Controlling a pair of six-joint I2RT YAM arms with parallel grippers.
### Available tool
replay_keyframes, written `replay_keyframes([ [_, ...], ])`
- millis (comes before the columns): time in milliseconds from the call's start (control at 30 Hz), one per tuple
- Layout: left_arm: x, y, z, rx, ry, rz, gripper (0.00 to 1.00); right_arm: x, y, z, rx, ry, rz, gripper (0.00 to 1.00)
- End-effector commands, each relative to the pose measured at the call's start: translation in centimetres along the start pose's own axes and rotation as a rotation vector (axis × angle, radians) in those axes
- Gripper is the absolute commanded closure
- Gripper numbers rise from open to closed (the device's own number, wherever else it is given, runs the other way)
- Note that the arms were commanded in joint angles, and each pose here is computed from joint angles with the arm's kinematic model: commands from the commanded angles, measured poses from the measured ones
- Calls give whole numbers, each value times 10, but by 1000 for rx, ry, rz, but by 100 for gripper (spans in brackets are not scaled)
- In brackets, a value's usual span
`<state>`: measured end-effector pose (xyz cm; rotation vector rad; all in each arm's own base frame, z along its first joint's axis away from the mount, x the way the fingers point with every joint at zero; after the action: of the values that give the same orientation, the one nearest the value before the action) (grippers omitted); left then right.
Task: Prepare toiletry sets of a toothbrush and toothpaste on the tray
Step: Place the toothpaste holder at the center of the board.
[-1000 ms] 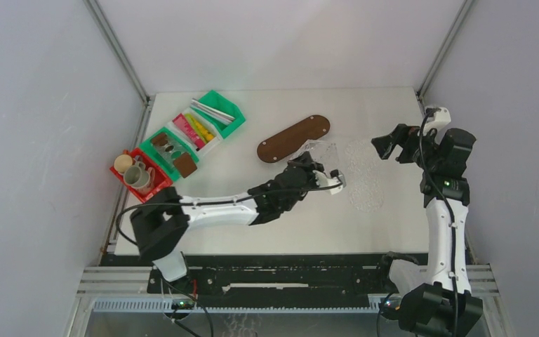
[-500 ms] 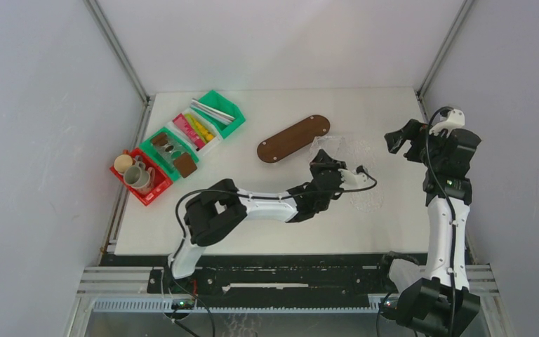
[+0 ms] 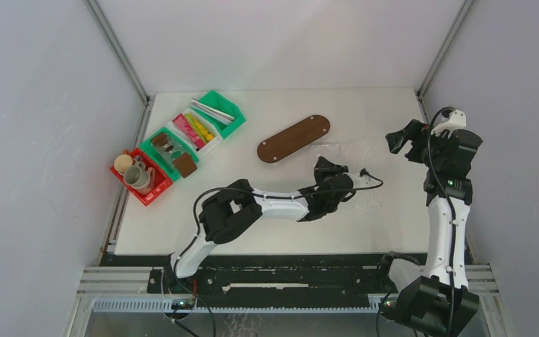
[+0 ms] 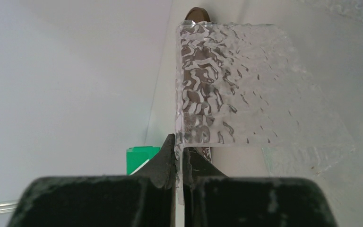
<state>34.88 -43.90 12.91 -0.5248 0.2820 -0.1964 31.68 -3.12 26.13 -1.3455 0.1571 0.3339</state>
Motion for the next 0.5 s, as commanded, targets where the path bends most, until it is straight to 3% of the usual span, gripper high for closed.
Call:
replay_keyframes([
  [0, 3, -13, 14, -83, -53, 10, 100, 1, -10, 2, -1, -16, -43, 0],
  [200, 6, -7, 2, -50, -56, 29, 99, 2, -10, 2, -2, -17, -44, 0],
  [467, 4, -10, -16, -39, -27, 18, 73, 4, -8, 2, 3, -26, -38, 0],
])
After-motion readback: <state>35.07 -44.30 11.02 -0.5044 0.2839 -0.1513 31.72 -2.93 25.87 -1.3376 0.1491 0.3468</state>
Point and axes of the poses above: each gripper's point midway between its finger pads, its own x axis out along the fingers, its own z axis along the line the jaws close on, y = z × x, the point moved 1 cm from there along -x, back along the fingers, and after that the axes turned 11 degrees about -x, right-handed, at the moved point
